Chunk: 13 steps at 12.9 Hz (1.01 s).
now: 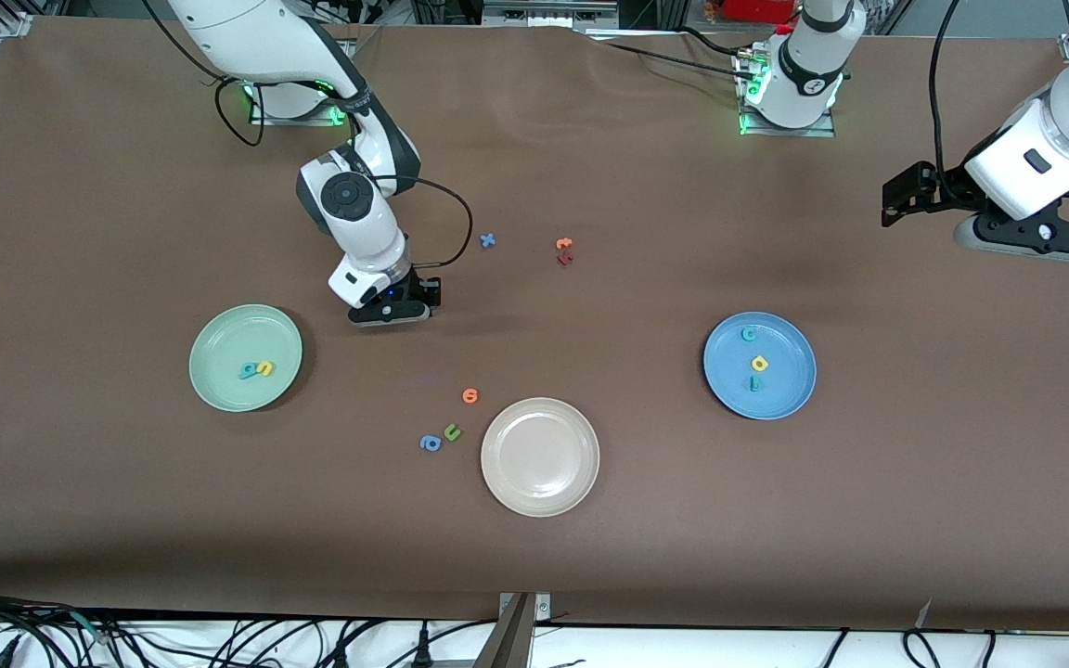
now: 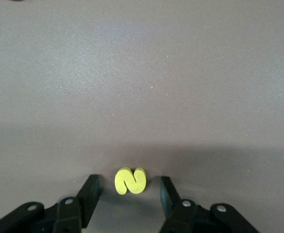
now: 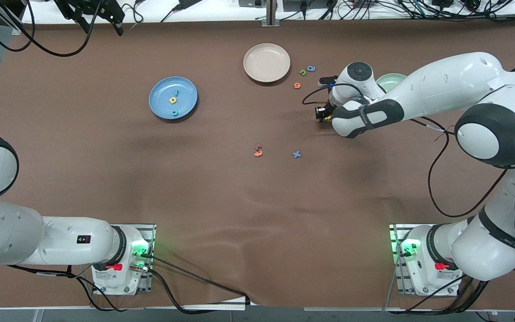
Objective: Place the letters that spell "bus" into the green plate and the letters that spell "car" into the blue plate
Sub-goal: 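Place the yellow 2 on the green plate with the right gripper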
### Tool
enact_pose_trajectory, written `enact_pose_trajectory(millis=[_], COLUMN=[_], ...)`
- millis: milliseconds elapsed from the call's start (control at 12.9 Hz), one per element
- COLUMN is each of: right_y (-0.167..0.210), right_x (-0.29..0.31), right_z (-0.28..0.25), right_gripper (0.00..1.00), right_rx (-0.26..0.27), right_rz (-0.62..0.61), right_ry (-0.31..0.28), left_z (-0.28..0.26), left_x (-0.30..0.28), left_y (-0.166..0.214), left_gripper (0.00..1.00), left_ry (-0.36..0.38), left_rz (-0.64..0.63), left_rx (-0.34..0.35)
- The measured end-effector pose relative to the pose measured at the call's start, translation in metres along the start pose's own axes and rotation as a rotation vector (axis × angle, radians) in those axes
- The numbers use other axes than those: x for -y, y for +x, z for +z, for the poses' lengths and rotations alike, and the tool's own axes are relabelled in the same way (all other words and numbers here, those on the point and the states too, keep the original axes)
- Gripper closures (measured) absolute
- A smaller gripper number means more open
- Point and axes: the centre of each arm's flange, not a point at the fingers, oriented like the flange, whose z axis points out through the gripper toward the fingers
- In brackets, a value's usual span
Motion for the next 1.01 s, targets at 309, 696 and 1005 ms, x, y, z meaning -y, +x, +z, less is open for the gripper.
enact_pose_trajectory(millis=[309, 696, 1005], right_y=[0.001, 0.003, 0.045], right_x=[0.002, -0.002, -0.065], right_z=[-0.003, -0.005, -0.045], right_gripper=[0.67, 0.72, 0.72], right_rx=[-0.004, -0.004, 0.059], right_rz=[-0.002, 0.004, -0.109], right_ry=[0.003, -0.001, -0.071], left_z=[0.000, 0.000, -0.005], left_x=[0.001, 0.003, 0.004], left_y=[0.000, 0.000, 0.000], left_gripper=[0.00, 0.00, 0.00], left_ry=[0.000, 0.000, 0.000], left_rz=[-0.002, -0.005, -0.007], left_rx=[0.000, 0.000, -0.010])
